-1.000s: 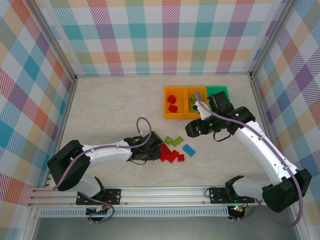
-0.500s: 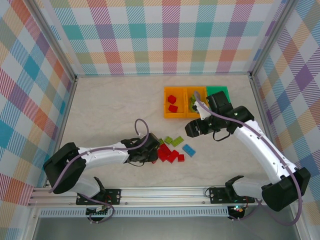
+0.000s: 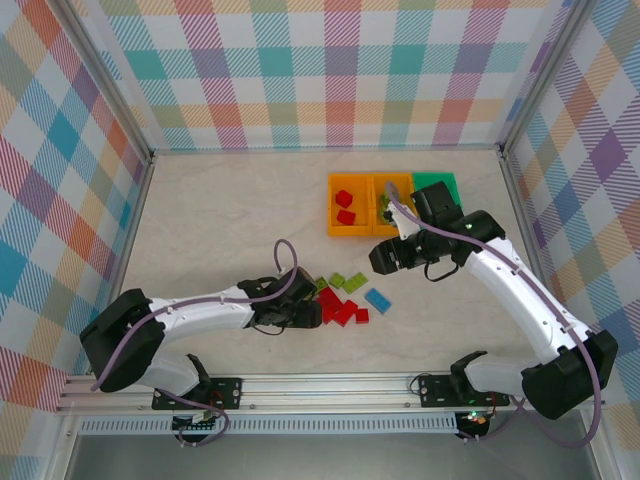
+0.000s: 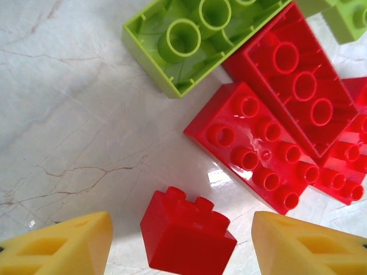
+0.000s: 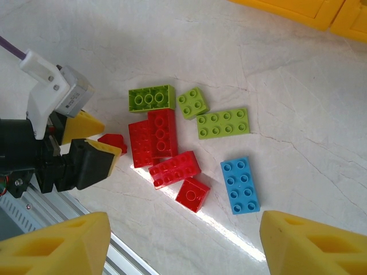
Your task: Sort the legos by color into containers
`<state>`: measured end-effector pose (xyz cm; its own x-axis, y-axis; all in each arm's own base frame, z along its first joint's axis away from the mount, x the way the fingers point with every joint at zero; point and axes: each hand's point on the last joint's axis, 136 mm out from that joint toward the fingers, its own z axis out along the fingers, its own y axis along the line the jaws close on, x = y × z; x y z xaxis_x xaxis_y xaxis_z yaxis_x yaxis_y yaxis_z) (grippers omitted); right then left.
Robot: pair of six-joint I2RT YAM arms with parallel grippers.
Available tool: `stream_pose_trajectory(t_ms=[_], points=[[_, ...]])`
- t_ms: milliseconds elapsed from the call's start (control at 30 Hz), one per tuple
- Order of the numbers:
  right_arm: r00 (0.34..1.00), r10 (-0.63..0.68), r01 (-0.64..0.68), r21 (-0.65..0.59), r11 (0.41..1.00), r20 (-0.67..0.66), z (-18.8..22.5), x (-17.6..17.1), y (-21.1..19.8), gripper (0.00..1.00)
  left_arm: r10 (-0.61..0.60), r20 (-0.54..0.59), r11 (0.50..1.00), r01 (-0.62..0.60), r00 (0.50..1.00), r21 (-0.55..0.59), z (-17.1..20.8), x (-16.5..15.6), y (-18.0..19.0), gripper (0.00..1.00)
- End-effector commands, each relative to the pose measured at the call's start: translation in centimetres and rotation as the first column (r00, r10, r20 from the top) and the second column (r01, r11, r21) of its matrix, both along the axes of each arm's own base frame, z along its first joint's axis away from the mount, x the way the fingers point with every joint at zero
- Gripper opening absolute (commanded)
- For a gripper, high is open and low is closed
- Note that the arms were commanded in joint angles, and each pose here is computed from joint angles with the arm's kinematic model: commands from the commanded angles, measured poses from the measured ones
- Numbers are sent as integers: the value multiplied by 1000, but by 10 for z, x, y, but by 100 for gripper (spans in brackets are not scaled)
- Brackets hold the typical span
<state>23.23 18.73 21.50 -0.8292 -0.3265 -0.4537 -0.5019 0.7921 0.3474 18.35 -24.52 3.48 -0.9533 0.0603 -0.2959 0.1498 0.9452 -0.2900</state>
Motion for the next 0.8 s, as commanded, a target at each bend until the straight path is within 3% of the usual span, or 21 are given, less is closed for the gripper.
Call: stream_pose_trajectory(t_ms=[0,100,300,400,567,767], points=[[1000,2,-2,5,1000,-17,1,-1,2,70,-37,-17,998,38,999,53,-14,-5,4,64],[1000,2,-2,0,1000,-19,0,-1,1,70,-46,-20,997,47,999,56,-21,-3,0,57],[999,19,-19,0,1000,-46,-4,-10,0,70,-23,-12,997,24,1000,70,-22,0,3,31],[989,85,-78,60,995,-125,-4,-30,9,69,-3,15,998,2,1000,58,-13,3,4,26],[958,185,-158,135,978,-217,-7,-58,22,70,33,144,999,-35,989,10,32,24,0,23],[990,135,-122,224,967,-44,15,-29,37,71,11,375,996,23,927,-87,115,87,-52,20]])
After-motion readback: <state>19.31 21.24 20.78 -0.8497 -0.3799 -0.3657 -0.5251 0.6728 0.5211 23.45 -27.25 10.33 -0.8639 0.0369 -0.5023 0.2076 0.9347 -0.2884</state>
